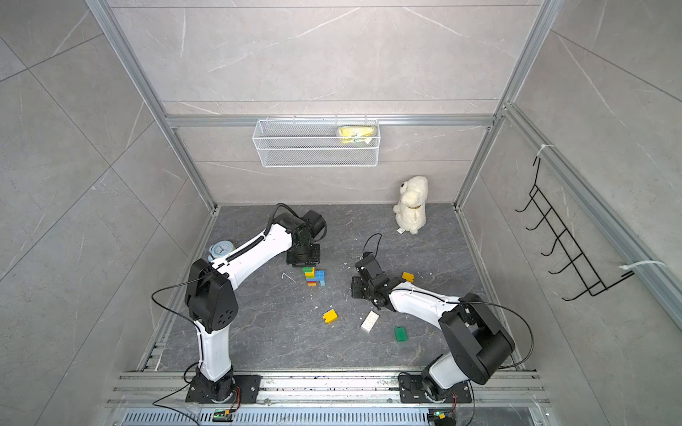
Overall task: Assemble the letter h with lego
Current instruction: Assemble the lego brick with the lego brick.
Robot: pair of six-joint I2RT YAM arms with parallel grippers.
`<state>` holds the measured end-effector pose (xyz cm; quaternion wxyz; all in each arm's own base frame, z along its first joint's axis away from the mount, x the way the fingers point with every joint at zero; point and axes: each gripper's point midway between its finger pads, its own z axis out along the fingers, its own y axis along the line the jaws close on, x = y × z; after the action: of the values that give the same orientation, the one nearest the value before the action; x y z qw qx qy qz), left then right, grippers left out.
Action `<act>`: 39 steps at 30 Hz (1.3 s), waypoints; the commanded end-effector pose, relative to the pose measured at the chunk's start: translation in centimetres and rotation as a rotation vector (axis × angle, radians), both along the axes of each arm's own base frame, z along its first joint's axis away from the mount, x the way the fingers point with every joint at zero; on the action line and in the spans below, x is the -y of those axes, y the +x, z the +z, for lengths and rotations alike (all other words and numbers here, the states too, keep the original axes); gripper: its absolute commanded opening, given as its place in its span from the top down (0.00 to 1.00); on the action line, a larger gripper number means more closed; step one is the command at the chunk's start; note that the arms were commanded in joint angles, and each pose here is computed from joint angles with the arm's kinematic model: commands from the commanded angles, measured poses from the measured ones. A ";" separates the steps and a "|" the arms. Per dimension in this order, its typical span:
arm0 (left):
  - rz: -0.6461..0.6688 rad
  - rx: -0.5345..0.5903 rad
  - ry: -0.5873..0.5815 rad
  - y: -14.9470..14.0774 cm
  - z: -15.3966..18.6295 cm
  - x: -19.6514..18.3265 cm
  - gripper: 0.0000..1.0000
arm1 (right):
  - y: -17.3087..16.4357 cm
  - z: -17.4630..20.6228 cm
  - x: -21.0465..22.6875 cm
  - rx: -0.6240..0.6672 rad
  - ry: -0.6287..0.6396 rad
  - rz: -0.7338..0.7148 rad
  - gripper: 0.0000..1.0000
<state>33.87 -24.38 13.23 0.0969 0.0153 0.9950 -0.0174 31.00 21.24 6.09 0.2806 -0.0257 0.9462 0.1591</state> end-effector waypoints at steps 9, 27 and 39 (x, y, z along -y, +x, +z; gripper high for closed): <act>-0.037 -0.042 -0.013 -0.5 -0.6 0.2 1.00 | 0.4 0.3 -0.3 0.008 -0.031 0.014 0.49; -0.083 -0.166 0.125 -1.5 -5.4 -0.8 1.00 | 0.4 0.8 0.4 0.032 -0.051 -0.009 0.49; -0.025 0.015 0.002 0.0 1.6 0.0 0.44 | 0.4 1.6 0.7 0.059 -0.034 -0.022 0.40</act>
<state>34.08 -24.52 12.55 0.0872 0.0370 0.9955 -0.0039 31.65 20.86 7.52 0.3073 -0.0207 0.9400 0.1471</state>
